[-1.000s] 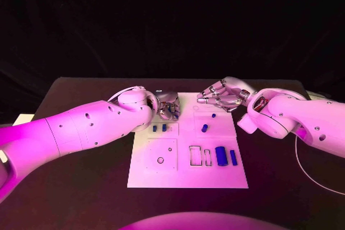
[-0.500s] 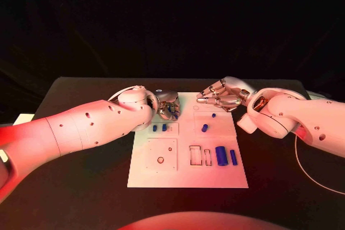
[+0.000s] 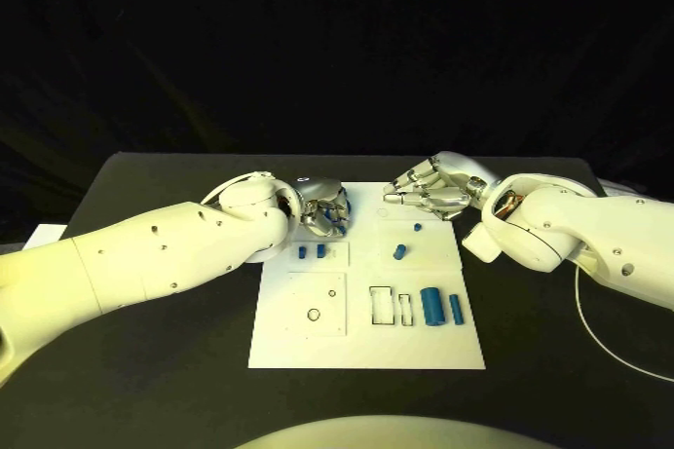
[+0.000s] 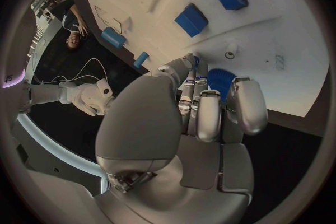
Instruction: Assemble the parts on the task board
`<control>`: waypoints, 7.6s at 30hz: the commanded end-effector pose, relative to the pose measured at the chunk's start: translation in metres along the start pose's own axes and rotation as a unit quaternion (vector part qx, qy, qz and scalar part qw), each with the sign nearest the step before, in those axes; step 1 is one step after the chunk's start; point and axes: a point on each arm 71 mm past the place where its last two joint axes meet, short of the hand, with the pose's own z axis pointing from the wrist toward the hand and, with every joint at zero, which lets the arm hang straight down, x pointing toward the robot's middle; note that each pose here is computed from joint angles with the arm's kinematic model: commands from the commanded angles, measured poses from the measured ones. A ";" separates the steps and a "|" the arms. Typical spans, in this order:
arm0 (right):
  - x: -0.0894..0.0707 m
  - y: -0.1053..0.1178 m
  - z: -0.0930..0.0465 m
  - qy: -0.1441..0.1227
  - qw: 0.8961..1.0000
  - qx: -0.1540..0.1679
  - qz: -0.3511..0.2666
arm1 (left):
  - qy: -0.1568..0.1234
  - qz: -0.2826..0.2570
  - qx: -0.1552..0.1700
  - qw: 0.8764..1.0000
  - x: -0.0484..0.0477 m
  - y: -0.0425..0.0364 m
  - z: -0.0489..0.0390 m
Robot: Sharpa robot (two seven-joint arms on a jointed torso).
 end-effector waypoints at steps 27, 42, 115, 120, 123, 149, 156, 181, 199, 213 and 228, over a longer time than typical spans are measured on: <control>0.001 -0.001 -0.001 0.006 1.000 -0.002 -0.001 | 0.020 -0.042 -0.046 0.998 -0.0135 0.0350 -0.0308; 0.001 -0.001 0.000 0.007 1.000 -0.003 -0.001 | 0.020 -0.023 -0.046 0.998 -0.0071 0.0359 -0.0265; -0.020 -0.020 -0.010 -0.002 0.928 0.068 -0.366 | -0.110 -0.515 -0.001 0.850 -0.0435 0.0810 -0.0819; -0.014 -0.016 -0.009 -0.003 0.902 0.074 -0.426 | -0.110 -0.619 0.006 0.777 -0.0337 0.0781 -0.0883; -0.012 -0.015 -0.008 0.001 0.894 0.076 -0.442 | -0.111 -0.641 0.009 0.759 -0.0300 0.0762 -0.0915; 0.025 -0.025 0.011 0.044 0.891 0.062 -0.449 | -0.112 -0.669 0.028 0.734 -0.0260 0.0686 -0.0990; 0.031 -0.028 0.015 0.054 0.891 0.065 -0.445 | -0.112 -0.668 0.027 0.735 -0.0260 0.0691 -0.0999; 0.036 -0.028 0.015 0.033 0.895 0.049 -0.442 | -0.105 -0.664 0.026 0.740 -0.0251 0.0680 -0.1001; 0.019 -0.008 0.000 -0.026 0.912 0.012 -0.410 | -0.104 -0.663 0.024 0.741 -0.0248 0.0683 -0.0996; 0.054 0.029 -0.006 -0.003 0.928 -0.060 -0.367 | -0.100 -0.664 0.025 0.741 -0.0238 0.0657 -0.0982; 0.134 0.040 0.003 0.072 0.936 -0.115 -0.324 | -0.086 -0.666 0.034 0.740 -0.0220 0.0553 -0.0944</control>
